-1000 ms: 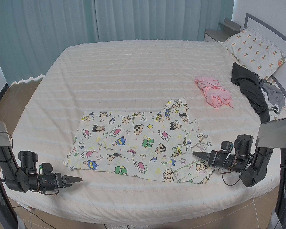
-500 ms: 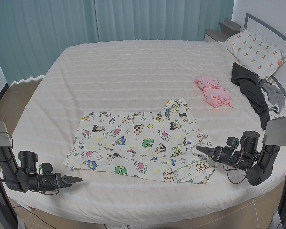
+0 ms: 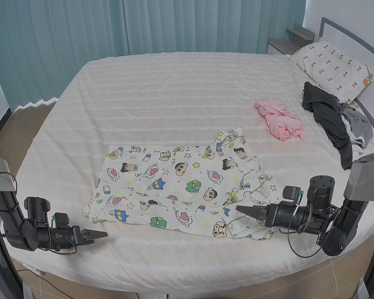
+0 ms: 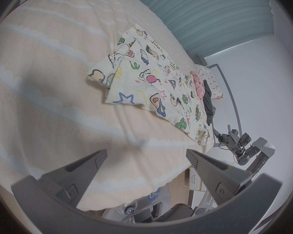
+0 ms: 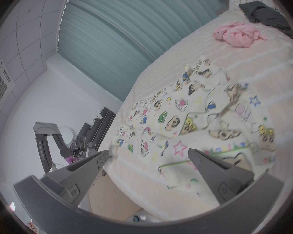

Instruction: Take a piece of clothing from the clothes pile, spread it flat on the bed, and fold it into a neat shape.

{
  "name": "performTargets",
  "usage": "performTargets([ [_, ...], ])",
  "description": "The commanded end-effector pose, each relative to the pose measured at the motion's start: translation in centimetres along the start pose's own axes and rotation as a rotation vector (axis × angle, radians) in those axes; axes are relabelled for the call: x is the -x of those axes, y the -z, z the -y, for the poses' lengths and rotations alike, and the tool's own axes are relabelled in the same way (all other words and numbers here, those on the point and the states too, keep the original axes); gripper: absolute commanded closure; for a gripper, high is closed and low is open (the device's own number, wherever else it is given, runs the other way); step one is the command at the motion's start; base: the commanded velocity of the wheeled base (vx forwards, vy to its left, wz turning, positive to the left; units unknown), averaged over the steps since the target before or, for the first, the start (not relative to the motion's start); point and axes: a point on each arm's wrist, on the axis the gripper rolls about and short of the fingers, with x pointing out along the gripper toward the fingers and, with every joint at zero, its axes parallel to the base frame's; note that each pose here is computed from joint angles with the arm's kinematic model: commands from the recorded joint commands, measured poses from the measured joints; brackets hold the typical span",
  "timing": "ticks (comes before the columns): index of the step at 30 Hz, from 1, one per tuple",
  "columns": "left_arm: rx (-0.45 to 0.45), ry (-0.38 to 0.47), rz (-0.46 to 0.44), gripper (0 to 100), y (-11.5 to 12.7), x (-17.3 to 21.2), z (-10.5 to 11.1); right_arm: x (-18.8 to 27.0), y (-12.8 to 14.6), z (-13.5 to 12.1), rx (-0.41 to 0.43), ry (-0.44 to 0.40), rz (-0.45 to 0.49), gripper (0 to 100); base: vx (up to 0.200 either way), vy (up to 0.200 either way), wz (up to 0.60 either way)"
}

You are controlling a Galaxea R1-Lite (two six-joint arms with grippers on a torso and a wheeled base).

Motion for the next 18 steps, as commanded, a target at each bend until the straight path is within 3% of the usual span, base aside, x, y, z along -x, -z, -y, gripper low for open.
performTargets([
  [1,0.002,0.000,-0.001,0,0.0,0.0,0.0,-1.7,2.6,0.5,-0.021,0.000,-0.099,0,0.000,0.000,0.00],
  [5,0.002,0.000,-0.001,0,0.0,0.0,-0.1,-3.2,3.6,2.0,-0.041,0.022,-0.127,0,0.000,0.000,0.00],
  [14,0.002,0.000,-0.001,0,0.0,0.0,-0.1,-4.3,2.8,2.9,-0.134,0.057,-0.137,0,0.000,0.000,0.00],
  [18,0.001,-0.002,0.001,0,0.0,-0.1,-0.1,-4.0,2.0,2.7,-0.131,0.049,-0.109,0,0.000,0.000,0.00],
])
